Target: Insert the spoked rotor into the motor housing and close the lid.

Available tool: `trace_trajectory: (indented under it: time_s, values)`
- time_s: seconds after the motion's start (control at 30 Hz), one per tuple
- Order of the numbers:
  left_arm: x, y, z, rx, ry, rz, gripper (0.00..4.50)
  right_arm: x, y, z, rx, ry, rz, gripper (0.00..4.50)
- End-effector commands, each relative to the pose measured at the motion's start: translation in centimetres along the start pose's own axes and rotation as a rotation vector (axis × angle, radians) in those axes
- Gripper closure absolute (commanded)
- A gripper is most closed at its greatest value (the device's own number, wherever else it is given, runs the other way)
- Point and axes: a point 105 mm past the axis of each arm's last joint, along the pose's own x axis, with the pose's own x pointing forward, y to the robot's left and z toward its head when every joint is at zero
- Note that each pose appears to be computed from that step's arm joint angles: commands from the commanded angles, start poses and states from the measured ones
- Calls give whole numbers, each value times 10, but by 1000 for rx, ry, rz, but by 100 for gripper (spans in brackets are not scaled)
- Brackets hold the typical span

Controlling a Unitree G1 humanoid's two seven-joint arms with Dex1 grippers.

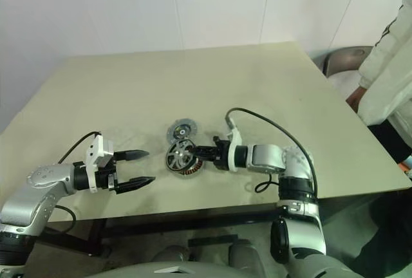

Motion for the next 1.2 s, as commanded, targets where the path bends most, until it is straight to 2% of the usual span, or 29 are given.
trace_trajectory:
  time_s: [0.03, 0.67, 0.73, 0.77, 1.07, 1.1, 1.2]
  values:
    - [-3, 1, 14, 50, -29, 8, 0, 1, 13, 7, -32, -10, 39, 414]
    - [0, 1, 13, 47, -33, 0, 0, -2, 12, 6, -88, 8, 2, 414]
    - [0, 1, 13, 47, -33, -1, 0, -2, 13, 7, -95, 9, 5, 342]
    - [1, 1, 13, 48, -32, -2, 0, -2, 13, 8, -96, 6, 0, 327]
    - [2, 1, 15, 50, -35, -2, 0, -2, 15, 12, -108, -5, -2, 18]
    - [2, 1, 16, 51, -35, -1, 0, -4, 18, 14, -117, -9, 4, 2]
    - [3, 1, 16, 51, -35, -2, 0, -7, 23, 16, -144, -8, 7, 2]
